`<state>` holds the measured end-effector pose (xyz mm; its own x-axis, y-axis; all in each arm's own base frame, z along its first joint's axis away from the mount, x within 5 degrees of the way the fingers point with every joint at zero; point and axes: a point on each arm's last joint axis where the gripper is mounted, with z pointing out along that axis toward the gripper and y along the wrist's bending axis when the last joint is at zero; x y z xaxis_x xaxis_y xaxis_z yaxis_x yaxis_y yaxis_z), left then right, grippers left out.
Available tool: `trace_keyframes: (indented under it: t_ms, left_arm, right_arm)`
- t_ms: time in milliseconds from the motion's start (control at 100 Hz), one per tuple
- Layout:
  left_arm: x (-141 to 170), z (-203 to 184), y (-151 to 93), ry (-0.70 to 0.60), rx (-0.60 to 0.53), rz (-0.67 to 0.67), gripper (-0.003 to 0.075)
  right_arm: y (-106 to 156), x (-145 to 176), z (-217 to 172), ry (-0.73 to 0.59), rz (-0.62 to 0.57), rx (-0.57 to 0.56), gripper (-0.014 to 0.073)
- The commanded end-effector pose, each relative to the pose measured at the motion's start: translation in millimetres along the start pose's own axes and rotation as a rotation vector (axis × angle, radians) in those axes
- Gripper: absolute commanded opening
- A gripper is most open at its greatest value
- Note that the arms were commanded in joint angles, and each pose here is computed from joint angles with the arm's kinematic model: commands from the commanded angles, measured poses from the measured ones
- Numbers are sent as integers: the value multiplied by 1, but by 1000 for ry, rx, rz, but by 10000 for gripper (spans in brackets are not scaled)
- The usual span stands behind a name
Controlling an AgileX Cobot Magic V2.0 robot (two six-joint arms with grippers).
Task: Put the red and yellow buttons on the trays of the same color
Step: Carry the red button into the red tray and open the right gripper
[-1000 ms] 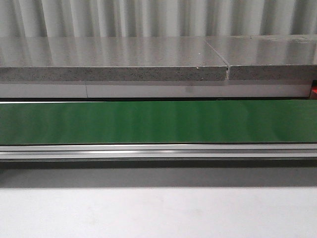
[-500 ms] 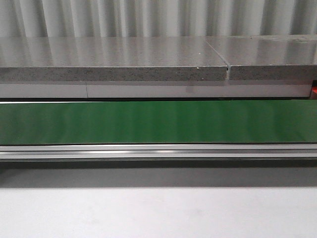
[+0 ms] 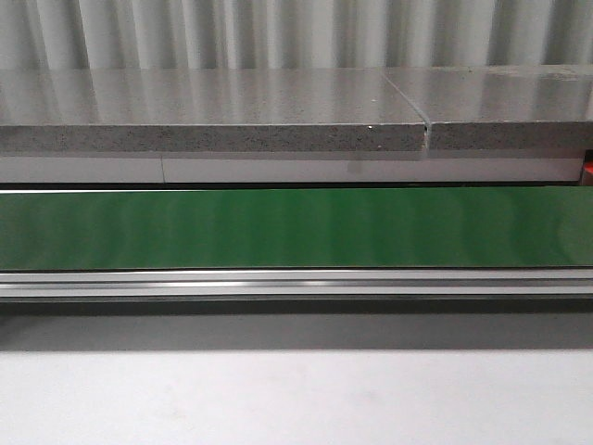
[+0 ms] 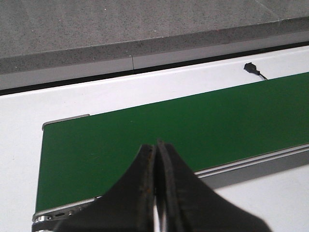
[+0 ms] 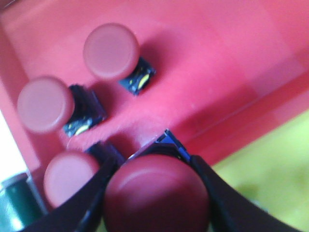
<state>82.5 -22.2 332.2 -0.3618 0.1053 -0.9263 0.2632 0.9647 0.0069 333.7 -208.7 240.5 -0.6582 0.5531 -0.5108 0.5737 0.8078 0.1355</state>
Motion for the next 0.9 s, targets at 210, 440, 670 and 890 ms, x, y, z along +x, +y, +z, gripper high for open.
trace_keyframes:
  t_ms: [210, 440, 670, 890]
  left_arm:
    - [-15, -4, 0, -99, 3, -6, -20]
    - [-15, -4, 0, -99, 3, -6, -20]
    - [-15, -4, 0, -99, 3, -6, -20]
    - [-15, -4, 0, -99, 3, -6, -20]
  right_arm:
    - [0, -23, 19, -80, 38, -21, 60]
    - [0, -24, 25, -106, 58, -30, 155]
    - [1, -24, 25, -106, 58, -33, 526]
    - [3, -28, 9, -133, 55, -38, 551]
